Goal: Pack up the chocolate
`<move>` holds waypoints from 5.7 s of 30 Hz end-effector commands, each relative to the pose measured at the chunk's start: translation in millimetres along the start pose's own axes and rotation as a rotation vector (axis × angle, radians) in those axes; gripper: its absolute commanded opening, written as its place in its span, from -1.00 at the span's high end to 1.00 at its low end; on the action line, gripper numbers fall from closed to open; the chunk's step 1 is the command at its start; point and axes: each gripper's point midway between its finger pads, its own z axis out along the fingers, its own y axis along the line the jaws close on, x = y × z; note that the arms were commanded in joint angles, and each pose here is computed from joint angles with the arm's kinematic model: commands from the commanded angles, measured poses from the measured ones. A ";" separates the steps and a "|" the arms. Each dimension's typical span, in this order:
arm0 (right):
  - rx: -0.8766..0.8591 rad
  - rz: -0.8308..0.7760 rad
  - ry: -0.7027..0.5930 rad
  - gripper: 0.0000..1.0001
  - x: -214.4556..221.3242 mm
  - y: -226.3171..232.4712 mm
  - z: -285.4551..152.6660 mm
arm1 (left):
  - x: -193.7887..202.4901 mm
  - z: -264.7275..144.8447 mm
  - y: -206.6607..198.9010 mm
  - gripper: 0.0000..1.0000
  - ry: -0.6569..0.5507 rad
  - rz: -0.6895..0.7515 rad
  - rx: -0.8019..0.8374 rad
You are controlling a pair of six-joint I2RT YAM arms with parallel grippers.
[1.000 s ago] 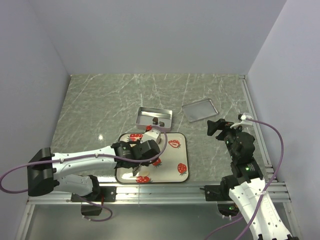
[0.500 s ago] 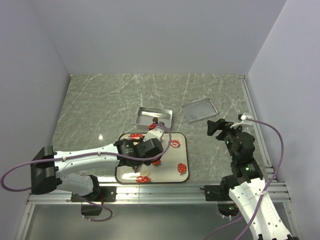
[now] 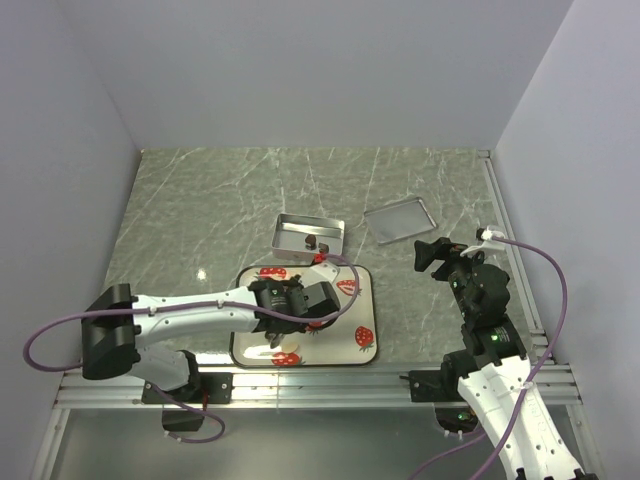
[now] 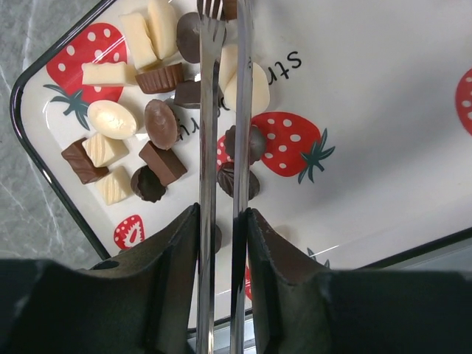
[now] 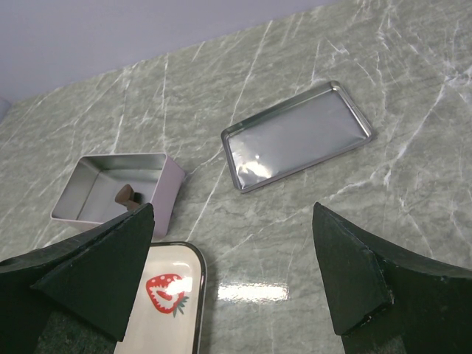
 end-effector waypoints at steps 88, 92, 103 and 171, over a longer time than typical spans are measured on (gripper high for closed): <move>-0.029 -0.011 -0.038 -0.88 -11.2 6.3 3.3 | -18.1 -42.7 29.7 0.14 -0.092 -0.178 0.110; -0.027 -0.011 -0.041 -0.88 -11.1 5.6 3.2 | -13.7 -44.6 23.8 0.15 -0.078 -0.180 0.119; -0.030 -0.009 -0.043 -0.88 -11.7 6.3 3.5 | 0.2 -46.9 11.9 0.16 -0.039 -0.176 0.124; -0.036 -0.010 -0.047 -0.88 -12.1 7.1 2.3 | 16.9 -37.1 -11.9 0.38 0.046 -0.096 0.141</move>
